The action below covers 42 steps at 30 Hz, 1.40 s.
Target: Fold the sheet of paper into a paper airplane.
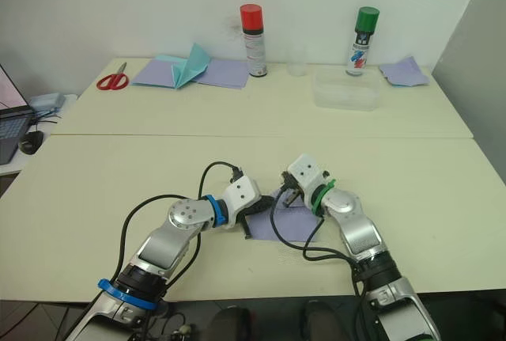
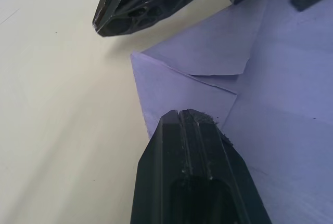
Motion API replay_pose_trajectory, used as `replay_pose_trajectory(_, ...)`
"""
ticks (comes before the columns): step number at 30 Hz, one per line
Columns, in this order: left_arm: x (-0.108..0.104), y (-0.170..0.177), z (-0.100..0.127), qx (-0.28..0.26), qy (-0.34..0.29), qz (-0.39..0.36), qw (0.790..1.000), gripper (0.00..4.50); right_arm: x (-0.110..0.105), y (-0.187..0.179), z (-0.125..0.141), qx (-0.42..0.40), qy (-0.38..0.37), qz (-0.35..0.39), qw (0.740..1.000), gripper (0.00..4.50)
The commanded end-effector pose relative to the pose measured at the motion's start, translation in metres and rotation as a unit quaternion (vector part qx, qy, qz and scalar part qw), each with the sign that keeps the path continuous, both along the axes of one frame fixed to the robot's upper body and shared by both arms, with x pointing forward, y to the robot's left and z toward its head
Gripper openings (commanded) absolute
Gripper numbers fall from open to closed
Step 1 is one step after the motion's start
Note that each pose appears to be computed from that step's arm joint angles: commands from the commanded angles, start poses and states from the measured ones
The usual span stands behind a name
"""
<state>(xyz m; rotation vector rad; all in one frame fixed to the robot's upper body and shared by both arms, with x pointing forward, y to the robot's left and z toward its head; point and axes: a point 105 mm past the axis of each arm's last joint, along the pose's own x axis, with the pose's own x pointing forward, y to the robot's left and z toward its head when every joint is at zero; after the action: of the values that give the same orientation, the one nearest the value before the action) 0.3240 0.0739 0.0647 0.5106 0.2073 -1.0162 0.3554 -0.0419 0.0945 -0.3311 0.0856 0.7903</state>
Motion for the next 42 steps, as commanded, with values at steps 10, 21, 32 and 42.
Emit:
replay_pose_trajectory(10,-0.007,0.004,-0.027,0.032,0.044,0.006,0.998,0.02,-0.002,-0.011,-0.025,-0.057,0.054,-0.025,0.997,0.0)
replay_pose_trajectory(21,-0.008,0.003,-0.027,0.029,0.045,0.002,0.999,0.02,0.0,-0.019,0.002,0.033,0.026,-0.042,0.998,0.0)
replay_pose_trajectory(32,-0.01,0.003,-0.028,0.038,0.038,-0.016,0.998,0.02,-0.023,-0.077,0.023,0.018,0.051,-0.012,0.998,0.0)
replay_pose_trajectory(42,-0.009,0.001,-0.029,0.036,0.04,-0.021,0.998,0.02,-0.047,-0.094,-0.016,-0.038,0.135,0.024,0.99,0.0)
